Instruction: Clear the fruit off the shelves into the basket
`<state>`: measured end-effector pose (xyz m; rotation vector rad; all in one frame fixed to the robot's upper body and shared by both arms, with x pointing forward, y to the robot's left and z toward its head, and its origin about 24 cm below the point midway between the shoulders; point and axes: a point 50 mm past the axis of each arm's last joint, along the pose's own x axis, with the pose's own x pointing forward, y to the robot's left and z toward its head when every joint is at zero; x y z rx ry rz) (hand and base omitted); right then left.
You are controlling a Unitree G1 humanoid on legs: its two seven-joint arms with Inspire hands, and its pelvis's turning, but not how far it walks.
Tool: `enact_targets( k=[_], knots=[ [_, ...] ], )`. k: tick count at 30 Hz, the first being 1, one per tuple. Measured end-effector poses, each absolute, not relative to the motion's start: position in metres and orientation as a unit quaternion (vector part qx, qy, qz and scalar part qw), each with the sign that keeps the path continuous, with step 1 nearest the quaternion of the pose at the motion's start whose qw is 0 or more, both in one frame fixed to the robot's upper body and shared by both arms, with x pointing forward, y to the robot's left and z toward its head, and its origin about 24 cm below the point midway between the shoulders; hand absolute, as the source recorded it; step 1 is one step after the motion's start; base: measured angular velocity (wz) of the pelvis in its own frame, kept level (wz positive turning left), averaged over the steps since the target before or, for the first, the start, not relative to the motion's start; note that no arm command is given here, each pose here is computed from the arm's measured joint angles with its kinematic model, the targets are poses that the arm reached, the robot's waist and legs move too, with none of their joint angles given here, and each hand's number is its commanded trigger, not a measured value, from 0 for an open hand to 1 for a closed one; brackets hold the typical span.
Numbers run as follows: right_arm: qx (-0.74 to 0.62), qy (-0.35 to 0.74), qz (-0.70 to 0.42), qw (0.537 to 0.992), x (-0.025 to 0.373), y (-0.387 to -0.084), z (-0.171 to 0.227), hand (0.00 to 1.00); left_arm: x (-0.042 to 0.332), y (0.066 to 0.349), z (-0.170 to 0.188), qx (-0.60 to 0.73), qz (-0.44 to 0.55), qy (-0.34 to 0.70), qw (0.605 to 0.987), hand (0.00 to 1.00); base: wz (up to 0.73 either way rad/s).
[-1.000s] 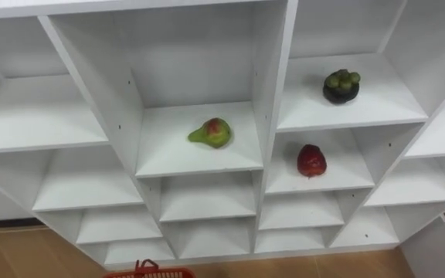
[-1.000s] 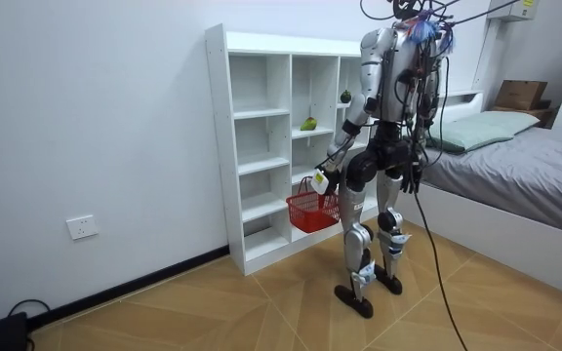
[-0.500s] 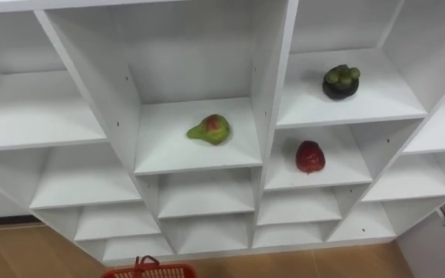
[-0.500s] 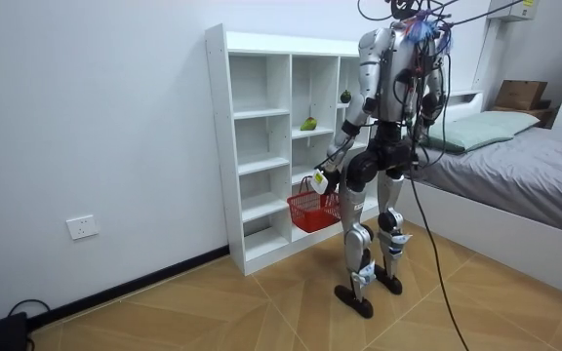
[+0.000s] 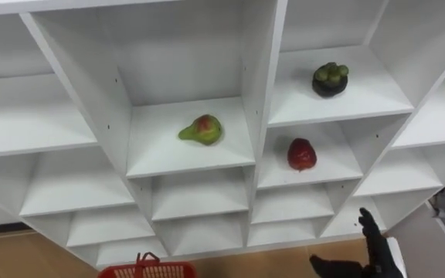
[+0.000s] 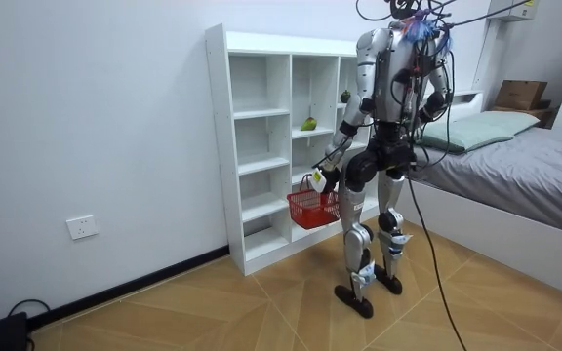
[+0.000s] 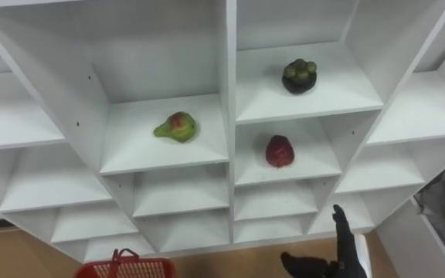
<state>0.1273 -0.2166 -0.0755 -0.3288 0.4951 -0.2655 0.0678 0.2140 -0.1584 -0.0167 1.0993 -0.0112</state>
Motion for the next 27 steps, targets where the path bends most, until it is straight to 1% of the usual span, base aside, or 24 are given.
enact_targets(
  k=[7, 15, 19, 23, 27],
  knots=[
    [-0.155, 0.179, -0.120, 0.964, 0.143, -0.207, -0.053, 0.00, 0.070, 0.209, -0.159, 0.001, -0.028, 0.524, 0.851, 1.00, 0.00],
    [-0.148, 0.033, -0.134, 0.979, 0.168, -0.199, 0.003, 0.00, 0.073, 0.215, -0.158, 0.014, -0.029, 0.521, 0.853, 1.00, -0.10],
    [-0.151, 0.017, -0.140, 0.978, 0.169, -0.198, 0.009, 0.00, 0.074, 0.216, -0.157, 0.015, -0.035, 0.521, 0.853, 1.00, -0.06],
    [-0.167, -0.026, -0.141, 0.975, 0.173, -0.196, 0.026, 0.00, 0.074, 0.215, -0.157, 0.009, -0.047, 0.520, 0.853, 1.00, -0.12],
    [-0.182, -0.044, -0.142, 0.972, 0.177, -0.194, 0.032, 0.00, 0.077, 0.216, -0.156, 0.010, -0.046, 0.518, 0.854, 1.00, -0.01]
  ],
)
